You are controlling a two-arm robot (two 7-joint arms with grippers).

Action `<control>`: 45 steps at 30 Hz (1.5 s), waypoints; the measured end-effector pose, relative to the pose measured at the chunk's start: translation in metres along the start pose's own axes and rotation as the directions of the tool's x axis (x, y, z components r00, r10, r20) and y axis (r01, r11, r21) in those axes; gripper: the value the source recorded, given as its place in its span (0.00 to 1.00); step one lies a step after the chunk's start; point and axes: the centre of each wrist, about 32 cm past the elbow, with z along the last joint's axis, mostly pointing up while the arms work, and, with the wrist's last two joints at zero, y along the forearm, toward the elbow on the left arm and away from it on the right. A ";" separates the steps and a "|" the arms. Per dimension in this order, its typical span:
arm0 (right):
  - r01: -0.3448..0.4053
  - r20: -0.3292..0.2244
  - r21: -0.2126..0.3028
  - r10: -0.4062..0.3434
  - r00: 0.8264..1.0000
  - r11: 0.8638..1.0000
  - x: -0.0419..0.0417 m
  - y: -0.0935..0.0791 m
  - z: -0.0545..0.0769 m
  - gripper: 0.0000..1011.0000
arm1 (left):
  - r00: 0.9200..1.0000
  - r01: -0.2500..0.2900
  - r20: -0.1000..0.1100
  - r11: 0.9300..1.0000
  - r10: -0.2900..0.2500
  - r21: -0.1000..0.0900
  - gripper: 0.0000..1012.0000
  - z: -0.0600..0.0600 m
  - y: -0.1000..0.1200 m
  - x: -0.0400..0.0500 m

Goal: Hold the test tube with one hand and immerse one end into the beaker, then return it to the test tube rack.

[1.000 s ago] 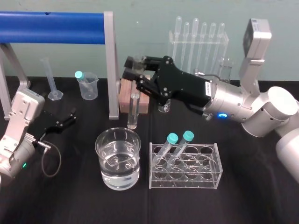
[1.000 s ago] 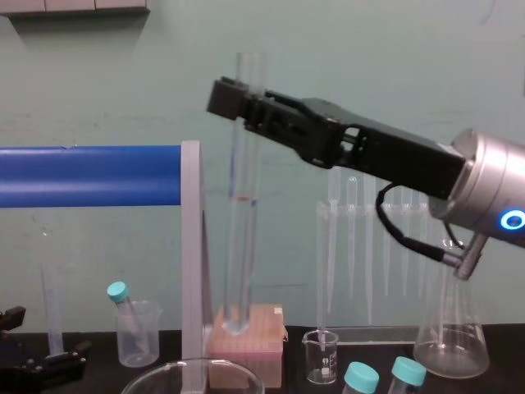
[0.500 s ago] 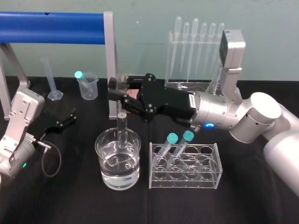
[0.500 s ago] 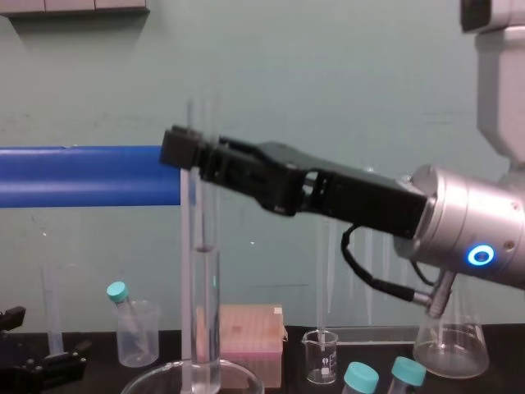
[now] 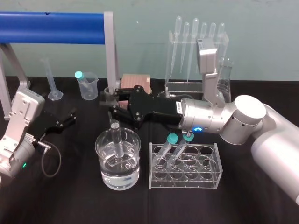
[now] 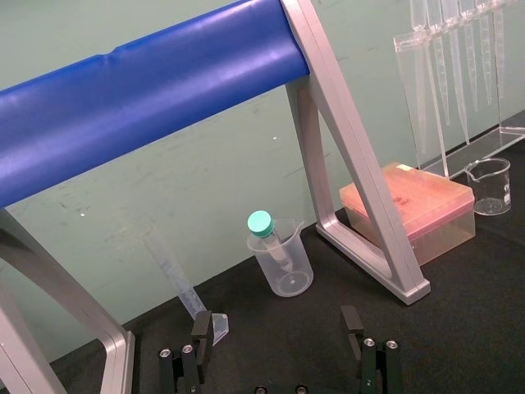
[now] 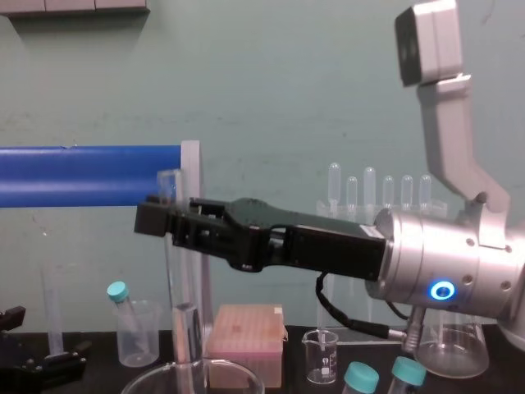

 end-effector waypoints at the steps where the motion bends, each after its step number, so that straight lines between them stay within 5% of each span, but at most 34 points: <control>1: 0.001 -0.004 -0.005 -0.001 1.000 1.000 0.0010 0.001 -0.002 0.24 | 1.000 0.000 0.000 1.000 0.000 0.000 0.99 0.000 0.000 0.0000; 45: 0.006 -0.045 -0.093 -0.010 0.999 0.996 0.0049 0.002 -0.016 0.24 | 1.000 0.000 0.000 1.000 0.000 0.000 0.99 0.000 0.000 0.0000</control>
